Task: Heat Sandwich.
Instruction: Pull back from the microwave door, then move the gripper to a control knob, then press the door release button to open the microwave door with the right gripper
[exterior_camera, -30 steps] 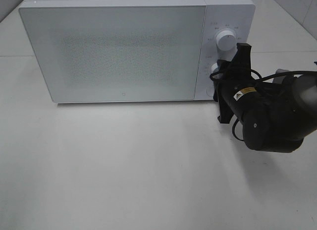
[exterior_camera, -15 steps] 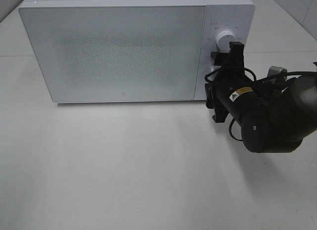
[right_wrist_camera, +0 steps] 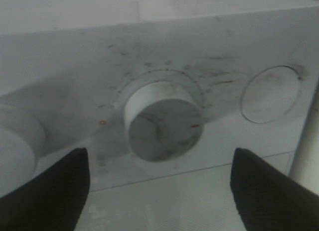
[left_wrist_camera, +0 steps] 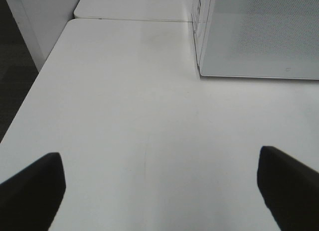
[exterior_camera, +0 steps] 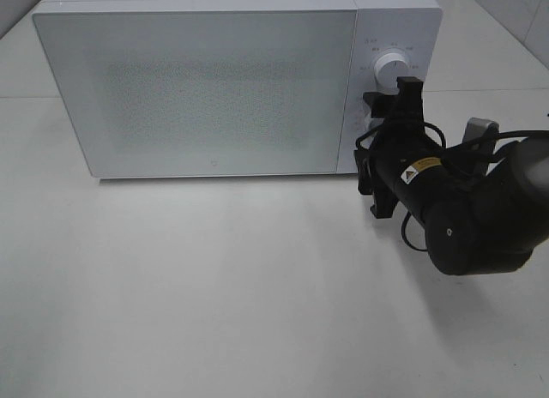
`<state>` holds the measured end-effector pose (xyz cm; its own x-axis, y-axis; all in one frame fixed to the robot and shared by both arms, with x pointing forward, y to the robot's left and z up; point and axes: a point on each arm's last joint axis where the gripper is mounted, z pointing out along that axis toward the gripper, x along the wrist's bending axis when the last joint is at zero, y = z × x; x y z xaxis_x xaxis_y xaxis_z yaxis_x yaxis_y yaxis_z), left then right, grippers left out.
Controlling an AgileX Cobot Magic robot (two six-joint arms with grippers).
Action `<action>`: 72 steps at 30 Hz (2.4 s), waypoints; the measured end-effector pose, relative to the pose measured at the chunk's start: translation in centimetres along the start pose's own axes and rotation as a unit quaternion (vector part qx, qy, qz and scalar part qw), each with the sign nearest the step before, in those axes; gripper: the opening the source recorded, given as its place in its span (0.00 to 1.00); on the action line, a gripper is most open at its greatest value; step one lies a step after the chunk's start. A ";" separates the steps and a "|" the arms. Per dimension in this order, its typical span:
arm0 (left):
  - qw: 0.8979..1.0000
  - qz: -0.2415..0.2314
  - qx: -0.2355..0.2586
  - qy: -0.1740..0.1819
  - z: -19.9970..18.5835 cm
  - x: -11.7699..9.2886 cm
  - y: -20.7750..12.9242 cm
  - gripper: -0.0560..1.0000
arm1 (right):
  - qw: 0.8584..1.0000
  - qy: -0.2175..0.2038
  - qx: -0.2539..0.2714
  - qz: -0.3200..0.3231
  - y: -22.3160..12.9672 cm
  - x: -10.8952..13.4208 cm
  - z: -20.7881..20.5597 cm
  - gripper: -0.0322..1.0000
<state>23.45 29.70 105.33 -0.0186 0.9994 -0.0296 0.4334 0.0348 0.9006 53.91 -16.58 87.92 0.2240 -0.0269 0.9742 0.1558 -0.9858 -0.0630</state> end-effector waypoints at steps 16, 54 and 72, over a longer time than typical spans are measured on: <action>1.000 0.000 0.000 0.000 0.0 0.0 0.0 0.98 | 1.000 -0.001 0.014 -0.019 1.4 1.7 -5.6 0.77; 1.000 0.000 0.000 0.000 0.0 0.0 0.0 0.98 | 0.779 -0.139 0.256 -0.555 -0.6 9.6 -12.3 0.77; 1.000 0.000 0.000 0.000 0.0 0.0 0.0 0.98 | 0.621 -0.175 0.296 -0.705 2.0 12.5 -18.8 0.77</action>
<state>23.45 29.70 105.33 -0.0186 0.9994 -0.0296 0.4334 0.0348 0.9006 38.90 -22.03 104.07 -0.3568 0.9327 0.0519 0.7378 0.2472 0.6281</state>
